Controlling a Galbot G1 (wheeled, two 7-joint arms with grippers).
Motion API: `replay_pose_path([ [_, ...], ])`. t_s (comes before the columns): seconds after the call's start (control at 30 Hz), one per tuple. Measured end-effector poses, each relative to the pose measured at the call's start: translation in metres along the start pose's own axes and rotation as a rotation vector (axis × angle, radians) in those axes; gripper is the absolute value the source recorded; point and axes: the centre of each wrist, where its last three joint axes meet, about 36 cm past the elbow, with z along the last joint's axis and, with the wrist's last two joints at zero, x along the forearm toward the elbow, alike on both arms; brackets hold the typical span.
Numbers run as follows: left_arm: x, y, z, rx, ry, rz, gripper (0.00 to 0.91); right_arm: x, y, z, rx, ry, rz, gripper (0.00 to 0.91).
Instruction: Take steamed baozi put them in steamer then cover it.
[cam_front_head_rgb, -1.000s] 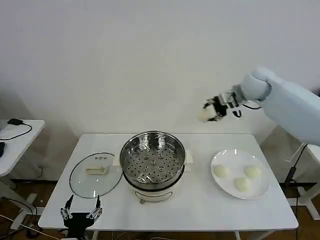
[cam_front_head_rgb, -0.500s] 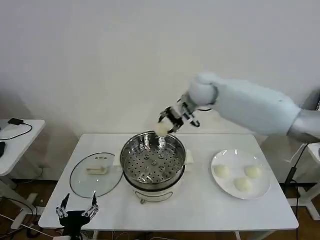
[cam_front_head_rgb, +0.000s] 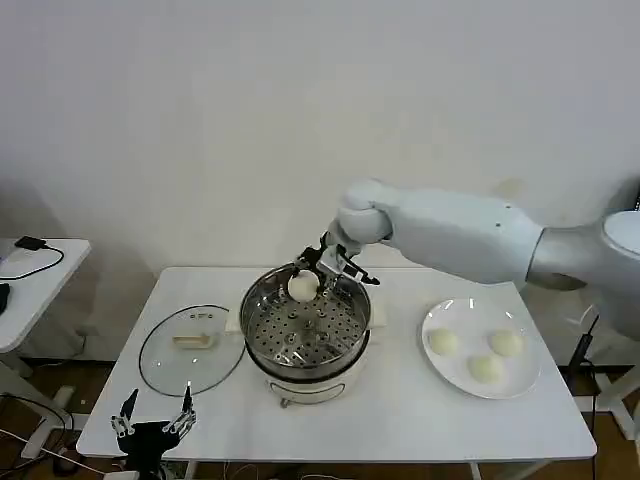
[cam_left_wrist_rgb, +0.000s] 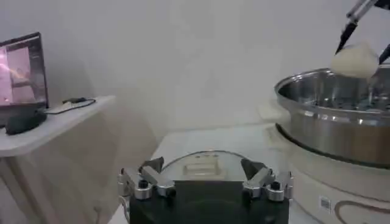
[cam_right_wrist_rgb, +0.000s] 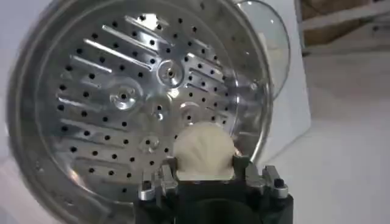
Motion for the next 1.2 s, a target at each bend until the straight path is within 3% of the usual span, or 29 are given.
replay_pose_path([
  [0.3, 0.0, 0.0, 0.001, 0.002, 0.005, 0.001, 0.907, -0.021, 0.001, 0.005, 0.081, 0.001, -0.014, 0.615],
  [0.73, 0.001, -0.001, 0.001, 0.005, 0.006, 0.001, 0.907, -0.042, -0.001, 0.012, 0.139, 0.001, -0.025, 0.625],
  [0.77, 0.001, -0.001, 0.001, 0.006, 0.005, 0.001, 0.907, -0.042, -0.001, 0.013, 0.14, 0.001, -0.023, 0.715],
  [0.8, 0.001, -0.001, 0.0, 0.006, 0.004, 0.001, 0.907, -0.042, -0.001, 0.013, 0.141, 0.001, -0.022, 0.907],
  [1.2, 0.001, -0.003, -0.005, 0.008, -0.007, 0.015, 0.907, -0.009, -0.003, 0.016, 0.101, 0.012, 0.008, 0.907],
])
